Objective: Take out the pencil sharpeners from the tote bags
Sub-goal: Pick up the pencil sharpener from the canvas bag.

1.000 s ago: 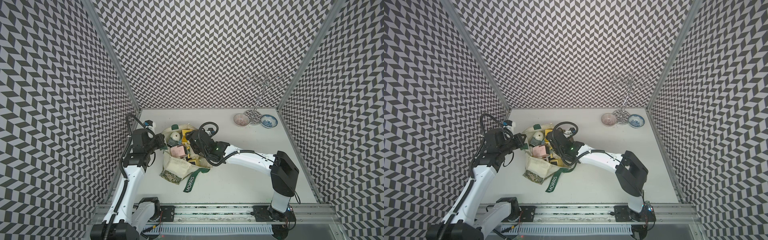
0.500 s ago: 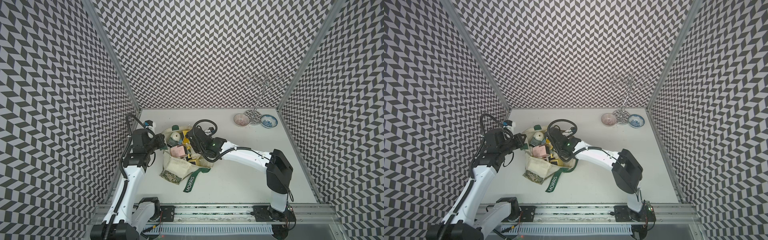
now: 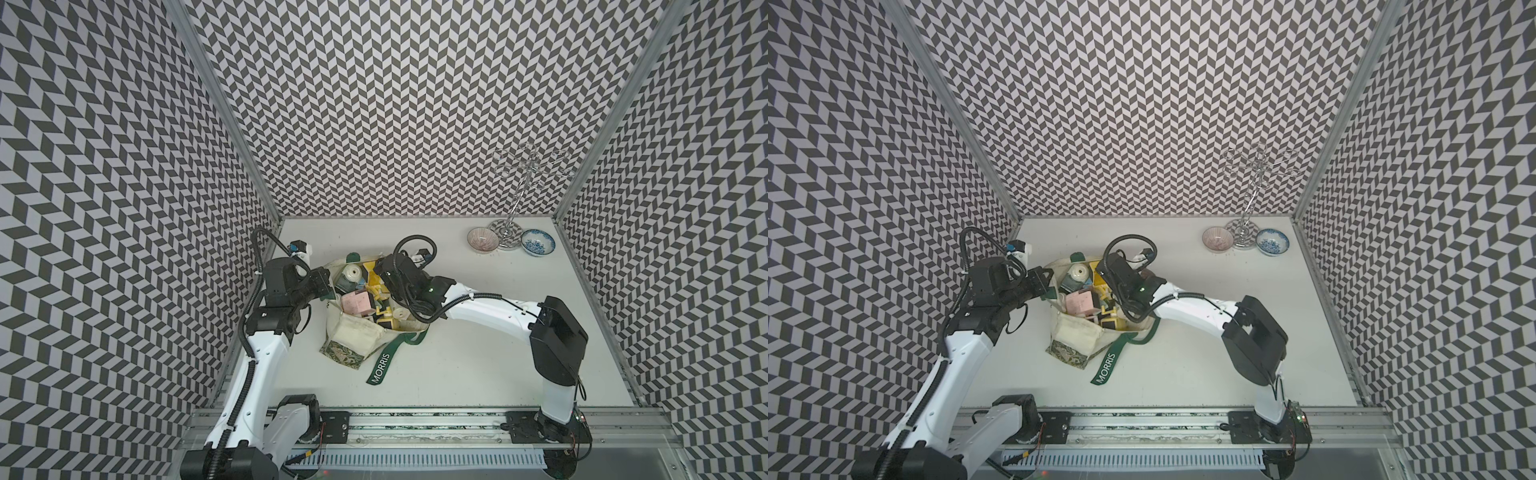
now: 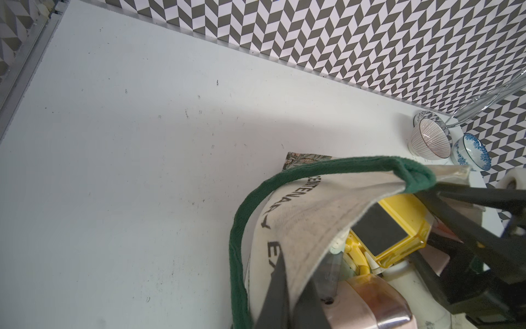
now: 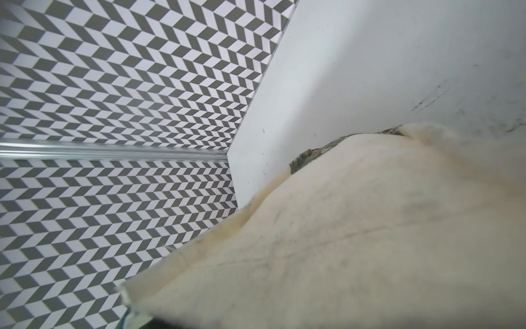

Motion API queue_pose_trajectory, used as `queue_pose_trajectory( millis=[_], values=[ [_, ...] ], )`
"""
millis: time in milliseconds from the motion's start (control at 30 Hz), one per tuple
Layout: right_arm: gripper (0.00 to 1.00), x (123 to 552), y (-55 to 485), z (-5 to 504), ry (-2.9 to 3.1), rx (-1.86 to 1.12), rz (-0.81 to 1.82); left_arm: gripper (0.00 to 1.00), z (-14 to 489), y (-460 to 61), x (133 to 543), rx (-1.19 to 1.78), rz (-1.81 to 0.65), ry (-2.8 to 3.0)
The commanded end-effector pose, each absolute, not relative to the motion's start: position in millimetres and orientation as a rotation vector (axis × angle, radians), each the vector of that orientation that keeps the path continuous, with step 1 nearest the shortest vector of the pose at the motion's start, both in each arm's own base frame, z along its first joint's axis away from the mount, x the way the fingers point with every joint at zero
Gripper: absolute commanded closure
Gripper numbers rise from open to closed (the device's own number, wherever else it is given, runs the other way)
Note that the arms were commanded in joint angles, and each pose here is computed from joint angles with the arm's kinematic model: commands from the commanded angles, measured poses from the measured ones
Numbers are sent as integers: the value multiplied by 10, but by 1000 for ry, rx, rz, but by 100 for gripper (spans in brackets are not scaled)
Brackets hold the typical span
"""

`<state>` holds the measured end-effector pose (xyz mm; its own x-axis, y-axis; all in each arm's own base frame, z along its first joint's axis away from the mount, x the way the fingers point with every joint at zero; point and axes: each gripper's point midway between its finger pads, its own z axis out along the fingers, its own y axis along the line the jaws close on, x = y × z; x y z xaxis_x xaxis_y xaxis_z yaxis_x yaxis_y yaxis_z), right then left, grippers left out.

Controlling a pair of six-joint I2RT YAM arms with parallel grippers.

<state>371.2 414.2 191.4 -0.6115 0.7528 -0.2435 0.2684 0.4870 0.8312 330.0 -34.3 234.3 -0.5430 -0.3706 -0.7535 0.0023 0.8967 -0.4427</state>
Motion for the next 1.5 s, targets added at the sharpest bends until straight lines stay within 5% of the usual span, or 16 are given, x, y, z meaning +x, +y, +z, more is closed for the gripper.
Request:
queue_pose_trajectory(
  millis=[0,300,700,1067,1467],
  values=[
    [22,3949,4106,2128,2035,717,1104,100,2575,-278,3323,-245,-451,2012],
    [33,3926,4274,2188,2073,535,1186,100,2555,-287,3328,-243,-453,2018],
    [23,3897,4267,1864,2221,608,1228,100,2551,-302,3322,-237,-448,2020],
    [30,3827,4421,1625,2363,637,1326,100,2548,-313,3318,-232,-446,2022],
    [26,3793,4505,1595,2422,572,1351,100,2540,-324,3315,-230,-445,2025]
  ],
)
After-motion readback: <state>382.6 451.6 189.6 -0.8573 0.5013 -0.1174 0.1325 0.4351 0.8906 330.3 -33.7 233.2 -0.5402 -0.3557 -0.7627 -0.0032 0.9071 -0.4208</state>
